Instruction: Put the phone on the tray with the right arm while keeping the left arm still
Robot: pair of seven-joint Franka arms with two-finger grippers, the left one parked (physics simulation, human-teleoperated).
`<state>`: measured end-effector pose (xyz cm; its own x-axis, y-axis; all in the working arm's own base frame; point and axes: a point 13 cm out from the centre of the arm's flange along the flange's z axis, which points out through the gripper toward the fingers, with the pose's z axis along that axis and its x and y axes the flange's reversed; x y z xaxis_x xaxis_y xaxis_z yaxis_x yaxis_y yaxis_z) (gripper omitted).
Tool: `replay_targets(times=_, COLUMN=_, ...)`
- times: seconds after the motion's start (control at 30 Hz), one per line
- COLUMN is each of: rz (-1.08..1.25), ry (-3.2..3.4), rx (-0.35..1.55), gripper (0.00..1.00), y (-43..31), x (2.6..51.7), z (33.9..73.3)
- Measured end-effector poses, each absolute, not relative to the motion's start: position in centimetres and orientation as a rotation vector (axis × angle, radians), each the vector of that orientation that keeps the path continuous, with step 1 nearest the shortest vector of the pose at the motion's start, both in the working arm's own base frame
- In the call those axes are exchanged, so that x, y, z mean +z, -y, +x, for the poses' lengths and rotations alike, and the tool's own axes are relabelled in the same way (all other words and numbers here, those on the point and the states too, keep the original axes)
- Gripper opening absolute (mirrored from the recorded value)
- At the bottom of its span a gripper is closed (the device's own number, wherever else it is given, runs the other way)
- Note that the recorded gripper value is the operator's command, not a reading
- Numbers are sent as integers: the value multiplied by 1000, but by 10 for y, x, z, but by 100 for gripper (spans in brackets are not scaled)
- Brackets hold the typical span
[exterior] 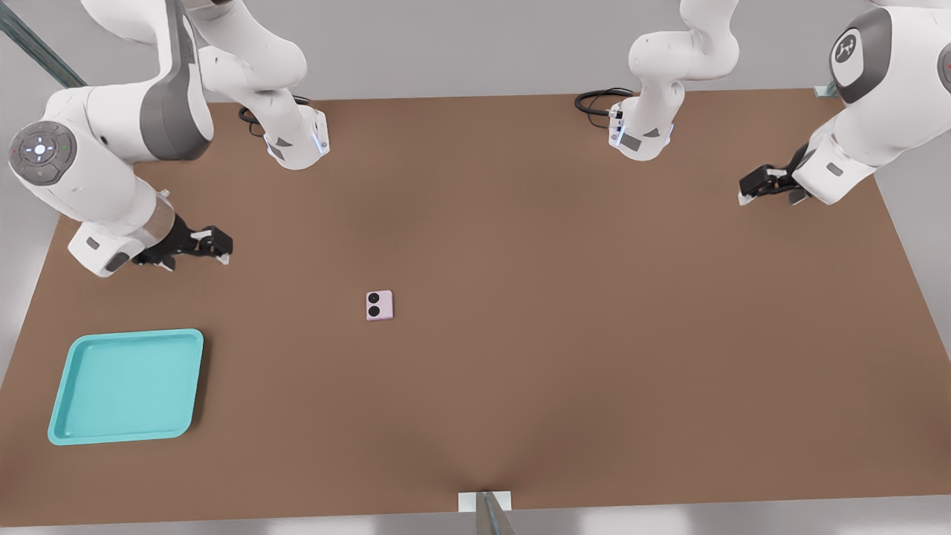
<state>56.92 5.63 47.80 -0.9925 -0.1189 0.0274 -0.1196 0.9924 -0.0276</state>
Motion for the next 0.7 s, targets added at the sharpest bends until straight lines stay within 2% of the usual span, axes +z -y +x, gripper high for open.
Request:
replay_targets(times=0.1, rz=170, ry=3124, rx=35, gripper=100, y=-59, x=478, z=573)
replay_targets(times=0.17, rz=152, ry=3105, rx=32, gripper=100, y=-57, x=457, z=583)
replay_targets(times=0.23, rz=192, ry=3057, rx=33, gripper=100, y=-82, x=405, z=591)
replay_targets(times=0.37, rz=351, ry=2974, rx=72, gripper=100, y=-170, x=282, z=572)
replay_targets(times=0.5, rz=347, ry=2978, rx=80, gripper=100, y=-206, x=206, z=546)
replay_targets(times=0.7, rz=263, ry=3023, rx=34, gripper=100, y=-260, x=127, z=537)
